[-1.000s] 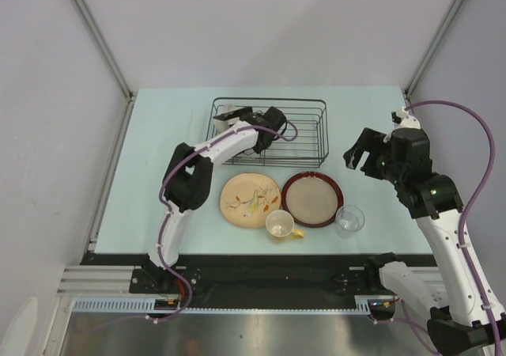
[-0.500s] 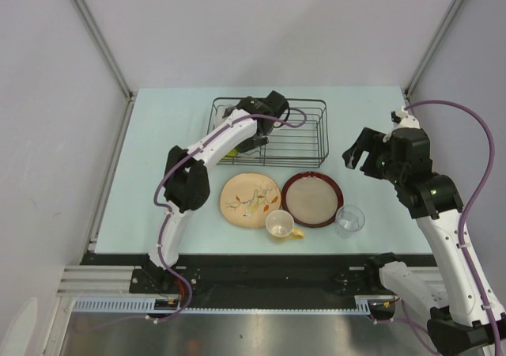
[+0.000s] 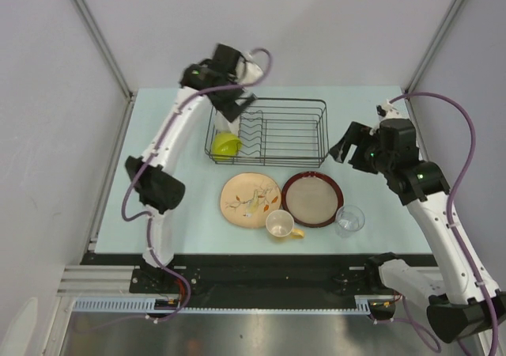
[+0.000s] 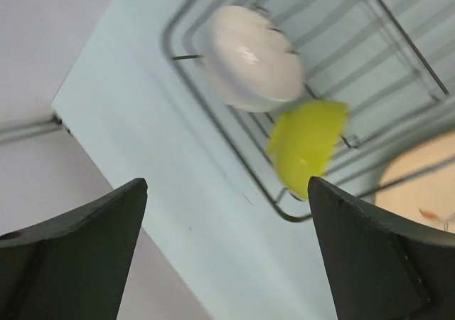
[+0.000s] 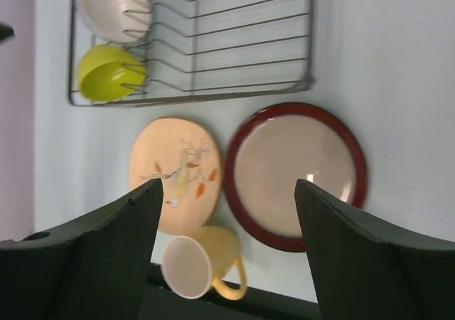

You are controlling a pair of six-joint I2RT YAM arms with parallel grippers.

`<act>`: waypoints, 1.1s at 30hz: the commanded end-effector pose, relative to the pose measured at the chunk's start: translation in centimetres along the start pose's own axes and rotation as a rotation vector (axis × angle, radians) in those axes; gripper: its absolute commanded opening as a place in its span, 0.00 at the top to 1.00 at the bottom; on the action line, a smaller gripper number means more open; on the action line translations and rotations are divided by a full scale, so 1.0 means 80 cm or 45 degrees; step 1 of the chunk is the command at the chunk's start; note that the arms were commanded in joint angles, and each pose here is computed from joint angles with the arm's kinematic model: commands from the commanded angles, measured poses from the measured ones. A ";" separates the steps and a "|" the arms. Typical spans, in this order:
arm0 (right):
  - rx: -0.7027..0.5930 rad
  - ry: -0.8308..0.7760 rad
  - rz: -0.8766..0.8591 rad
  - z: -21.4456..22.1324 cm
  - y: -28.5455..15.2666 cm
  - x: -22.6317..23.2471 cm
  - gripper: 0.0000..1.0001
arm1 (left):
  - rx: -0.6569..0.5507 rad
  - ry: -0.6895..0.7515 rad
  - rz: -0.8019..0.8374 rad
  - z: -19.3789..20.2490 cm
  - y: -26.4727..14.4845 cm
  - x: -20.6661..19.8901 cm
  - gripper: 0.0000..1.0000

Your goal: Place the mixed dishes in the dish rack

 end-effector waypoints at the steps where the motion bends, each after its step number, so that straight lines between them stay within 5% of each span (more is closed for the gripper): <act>1: 0.085 0.104 -0.353 0.001 0.040 0.072 0.20 | -0.208 -0.498 -0.190 0.061 -0.062 0.094 0.02; 8: 0.453 0.415 -0.827 0.050 0.148 0.191 0.22 | 0.056 -0.622 -0.415 0.157 -0.004 0.082 0.05; 22: 0.621 0.607 -0.813 0.101 0.278 0.257 0.24 | 0.138 -0.744 -0.311 0.184 0.099 0.071 0.09; 33: 0.722 0.629 -0.699 0.122 0.315 0.285 0.28 | 0.136 -0.789 -0.290 0.200 0.099 0.075 0.09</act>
Point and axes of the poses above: each gripper's point midway between its finger pads, its own y axis out along the fingers, its own x axis along the line the jaws close on, z = x × y, the point moved 8 cm from there along -y, back along the fingers, and after that the axes turned 8 degrees about y, right-handed, at the moved point
